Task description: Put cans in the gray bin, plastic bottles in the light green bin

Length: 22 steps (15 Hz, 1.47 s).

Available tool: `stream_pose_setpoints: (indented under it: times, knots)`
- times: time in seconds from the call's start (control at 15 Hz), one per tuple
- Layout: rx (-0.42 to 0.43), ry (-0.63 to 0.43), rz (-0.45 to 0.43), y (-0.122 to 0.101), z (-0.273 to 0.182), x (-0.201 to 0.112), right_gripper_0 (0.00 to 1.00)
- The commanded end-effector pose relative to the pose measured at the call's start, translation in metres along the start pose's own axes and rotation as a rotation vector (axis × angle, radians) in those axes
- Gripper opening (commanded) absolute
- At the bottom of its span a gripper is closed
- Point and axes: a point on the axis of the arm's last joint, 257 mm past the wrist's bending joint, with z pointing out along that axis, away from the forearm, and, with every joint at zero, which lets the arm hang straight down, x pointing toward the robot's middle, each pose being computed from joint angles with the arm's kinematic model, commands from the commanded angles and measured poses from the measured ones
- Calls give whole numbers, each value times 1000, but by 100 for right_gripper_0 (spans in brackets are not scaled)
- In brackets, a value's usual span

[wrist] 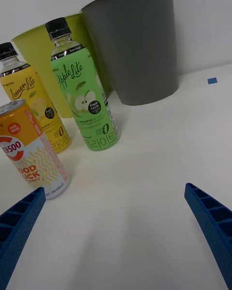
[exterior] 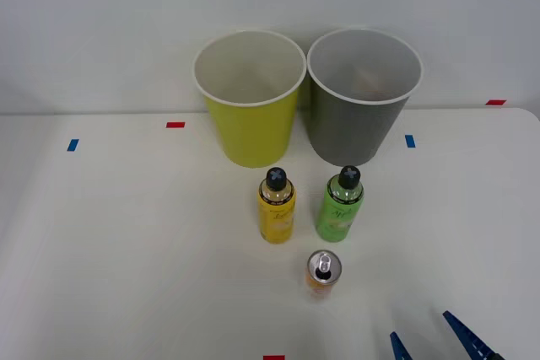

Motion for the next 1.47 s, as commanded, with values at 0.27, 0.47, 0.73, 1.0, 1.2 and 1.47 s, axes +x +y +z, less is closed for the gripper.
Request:
stream_pose_setpoints:
  times: [0.27,0.47,0.73,1.0,1.2,1.47]
  knots:
    - [-7,0,4,3,-3,0,100]
    - [-24,-15,-29,6,2,-4,100]
    - [-1,-34,-50,-2,0,-10,100]
    - [28,-60,-73,-7,-3,-16,100]
    - [70,-83,-139,-10,-8,-21,100]
    - [109,-93,-124,-14,-12,-21,100]
